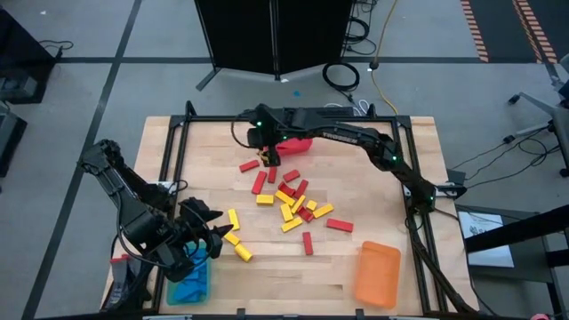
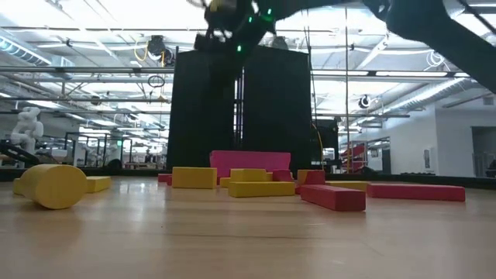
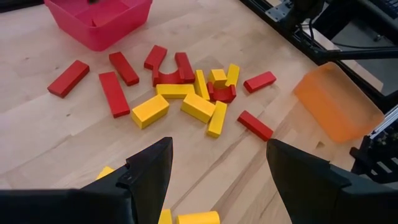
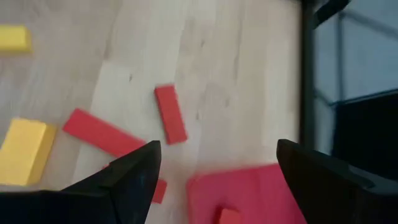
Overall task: Sort blocks
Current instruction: Put the red block into the red bin
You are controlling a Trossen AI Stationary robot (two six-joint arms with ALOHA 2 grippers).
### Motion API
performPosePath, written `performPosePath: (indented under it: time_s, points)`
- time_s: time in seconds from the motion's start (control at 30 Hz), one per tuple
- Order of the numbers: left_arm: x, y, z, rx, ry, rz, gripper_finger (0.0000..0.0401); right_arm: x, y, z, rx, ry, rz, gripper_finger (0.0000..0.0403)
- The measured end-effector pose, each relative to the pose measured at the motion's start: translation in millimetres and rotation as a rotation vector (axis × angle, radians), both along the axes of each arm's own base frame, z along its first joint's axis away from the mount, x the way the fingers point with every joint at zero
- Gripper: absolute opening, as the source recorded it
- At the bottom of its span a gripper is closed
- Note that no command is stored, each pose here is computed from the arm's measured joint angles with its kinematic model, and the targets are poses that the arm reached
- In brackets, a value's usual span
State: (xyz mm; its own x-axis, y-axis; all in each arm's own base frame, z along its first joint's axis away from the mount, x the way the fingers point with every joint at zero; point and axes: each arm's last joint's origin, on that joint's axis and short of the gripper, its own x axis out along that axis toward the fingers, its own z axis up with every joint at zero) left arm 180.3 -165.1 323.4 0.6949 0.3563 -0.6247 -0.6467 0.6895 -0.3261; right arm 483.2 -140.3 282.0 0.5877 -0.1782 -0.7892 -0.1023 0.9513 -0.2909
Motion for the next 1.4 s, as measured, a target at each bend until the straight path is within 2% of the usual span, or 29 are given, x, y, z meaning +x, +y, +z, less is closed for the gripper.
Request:
performPosePath:
  time_s: [0.17,0.27,0.47,0.53,0.67,0.77,0.83,0.97,1.03,1.27,1.4]
  points:
    - [0,0,0,0.001,-0.001,0.001,0.0264,9,-6,-34,0.029,0.074,0.002,0.0315]
    - [0,0,0,0.005,-0.007,0.003,0.0264,16,-6,-50,0.067,0.071,0.000,0.0315]
    - [0,0,0,0.008,-0.012,0.005,0.0264,34,1,-67,0.106,-0.015,-0.027,0.0314]
    - [0,0,0,0.008,-0.013,0.006,0.0264,38,2,-67,0.126,-0.061,-0.060,0.0308]
    - [0,0,0,0.006,-0.014,0.006,0.0264,42,1,-71,0.256,-0.108,-0.188,0.0288]
    - [0,0,0,0.005,-0.014,0.006,0.0264,39,8,-76,0.306,-0.048,-0.195,0.0279]
    - [0,0,0,0.007,-0.013,0.005,0.0264,35,20,-80,0.329,0.041,-0.101,0.0277]
    - [0,0,0,0.010,-0.009,0.004,0.0264,21,52,-90,0.200,0.291,0.149,0.0277]
    - [0,0,0,0.014,-0.007,0.002,0.0264,21,66,-92,0.103,0.338,0.249,0.0277]
    - [4,-4,-5,0.023,0.005,0.003,0.0264,42,82,-89,-0.066,0.177,0.336,0.0277]
    - [8,-10,-12,0.002,0.038,-0.008,0.0264,44,84,-102,-0.055,0.211,0.345,0.0277]
